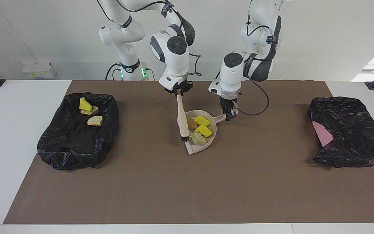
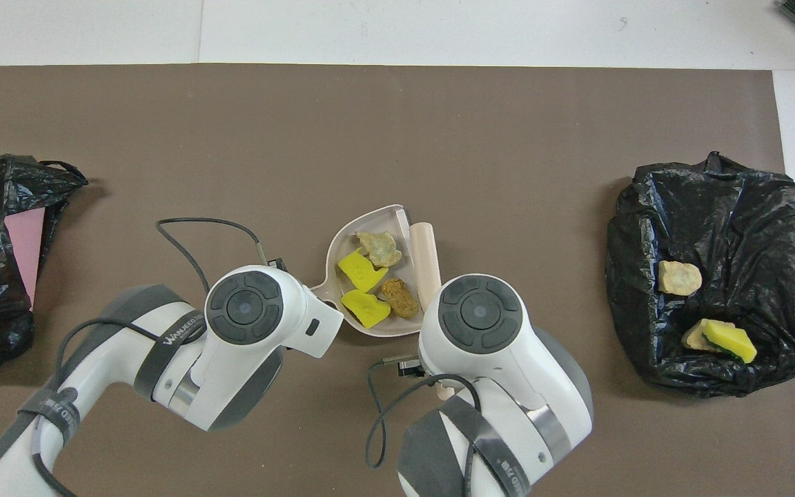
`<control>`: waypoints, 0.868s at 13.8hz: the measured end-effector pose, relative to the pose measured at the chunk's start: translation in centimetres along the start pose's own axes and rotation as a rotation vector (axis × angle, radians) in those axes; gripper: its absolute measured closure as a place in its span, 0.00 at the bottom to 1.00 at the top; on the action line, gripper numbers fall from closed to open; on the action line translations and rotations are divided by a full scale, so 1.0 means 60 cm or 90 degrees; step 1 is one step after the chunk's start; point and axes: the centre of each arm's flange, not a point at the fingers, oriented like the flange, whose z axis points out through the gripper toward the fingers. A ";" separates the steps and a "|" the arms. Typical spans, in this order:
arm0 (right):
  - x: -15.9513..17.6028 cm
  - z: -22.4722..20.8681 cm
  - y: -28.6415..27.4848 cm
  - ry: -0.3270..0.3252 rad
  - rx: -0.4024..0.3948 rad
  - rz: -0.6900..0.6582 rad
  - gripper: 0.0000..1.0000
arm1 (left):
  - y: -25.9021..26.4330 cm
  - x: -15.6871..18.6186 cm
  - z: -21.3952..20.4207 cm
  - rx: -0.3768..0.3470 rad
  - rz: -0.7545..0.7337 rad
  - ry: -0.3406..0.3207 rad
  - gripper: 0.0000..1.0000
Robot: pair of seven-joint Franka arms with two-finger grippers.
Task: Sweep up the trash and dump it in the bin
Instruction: 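Sweep the remaining chunks into the dustpan with the right gripper's brush, then carry the loaded dustpan with the left gripper over the nearer trash bag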
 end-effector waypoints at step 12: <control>-0.108 0.018 -0.085 0.015 0.001 0.028 0.73 | -0.171 -0.157 -0.064 -0.008 0.052 0.043 0.68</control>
